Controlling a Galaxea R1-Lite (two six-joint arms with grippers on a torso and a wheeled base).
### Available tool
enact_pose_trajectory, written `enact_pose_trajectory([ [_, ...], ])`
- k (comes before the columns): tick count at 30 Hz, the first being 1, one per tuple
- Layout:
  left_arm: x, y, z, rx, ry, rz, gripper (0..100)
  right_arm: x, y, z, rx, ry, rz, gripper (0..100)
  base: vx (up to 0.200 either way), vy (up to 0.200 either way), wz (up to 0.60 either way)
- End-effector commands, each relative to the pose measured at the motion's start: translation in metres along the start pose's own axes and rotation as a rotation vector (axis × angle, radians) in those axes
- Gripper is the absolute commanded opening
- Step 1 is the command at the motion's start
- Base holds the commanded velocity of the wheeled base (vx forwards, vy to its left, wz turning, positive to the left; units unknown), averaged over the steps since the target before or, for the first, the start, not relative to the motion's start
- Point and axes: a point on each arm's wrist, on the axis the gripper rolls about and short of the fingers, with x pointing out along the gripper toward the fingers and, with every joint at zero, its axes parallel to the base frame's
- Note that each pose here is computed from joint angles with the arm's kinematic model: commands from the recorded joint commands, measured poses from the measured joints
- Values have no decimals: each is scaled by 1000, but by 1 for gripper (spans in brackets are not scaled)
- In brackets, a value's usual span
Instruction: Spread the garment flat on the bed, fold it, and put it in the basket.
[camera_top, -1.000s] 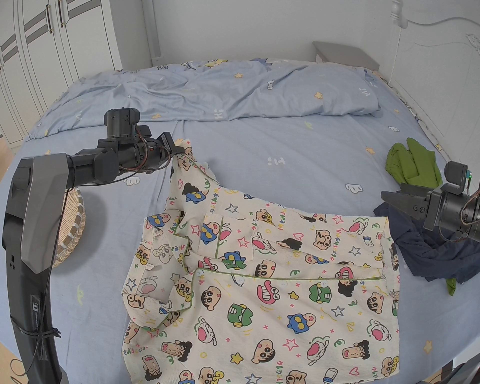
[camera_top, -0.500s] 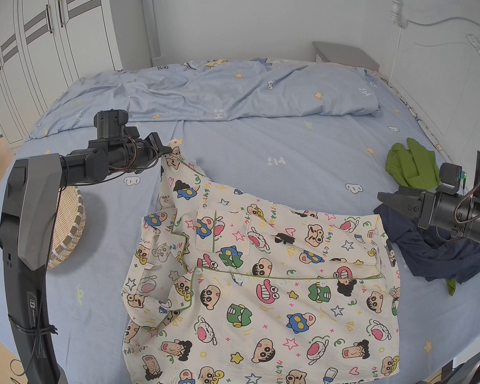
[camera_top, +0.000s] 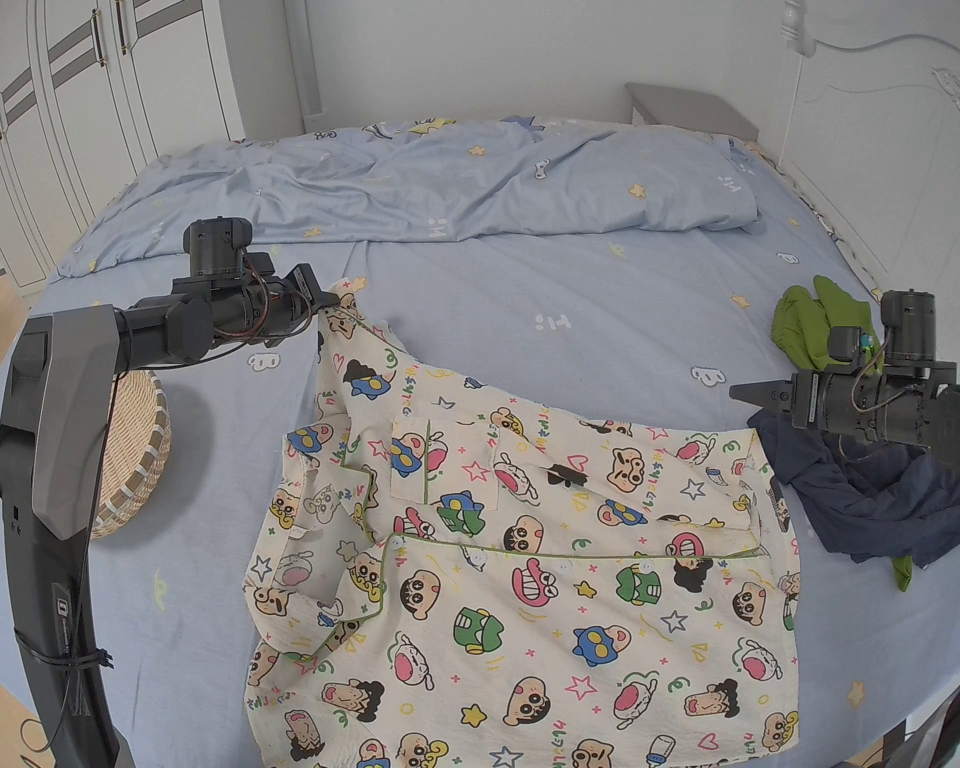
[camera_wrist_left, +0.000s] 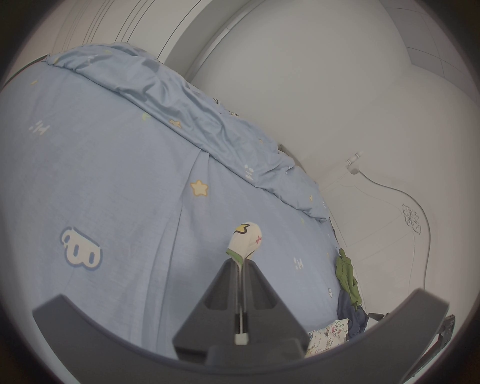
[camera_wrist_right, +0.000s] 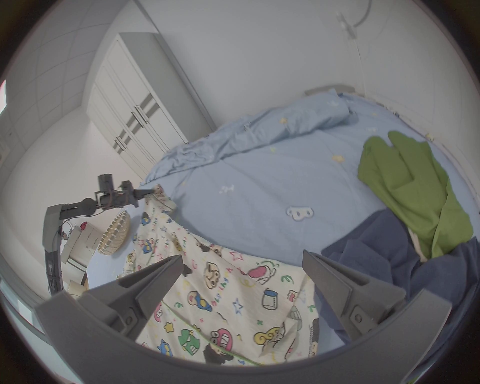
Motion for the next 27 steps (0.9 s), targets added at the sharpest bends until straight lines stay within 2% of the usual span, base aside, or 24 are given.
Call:
enact_pose_trajectory([
  [1, 0, -2, 0, 2, 1, -2, 0, 36, -29, -15, 70, 114, -24, 100, 0, 0, 0],
  [5, 0, -2, 0, 2, 1, -2, 0, 46, -44, -24, 103, 150, -26, 100, 0, 0, 0],
  [9, 0, -2, 0, 2, 1, -2, 0, 46, -43, -25, 113, 156, 7, 100, 0, 0, 0],
  [21, 0, -2, 0, 2, 1, -2, 0, 50, -42, -28, 110, 162, 12, 100, 0, 0, 0],
  [27, 0, -2, 0, 2, 1, -2, 0, 58, -47, -27, 77, 111, -3, 100, 0, 0, 0],
])
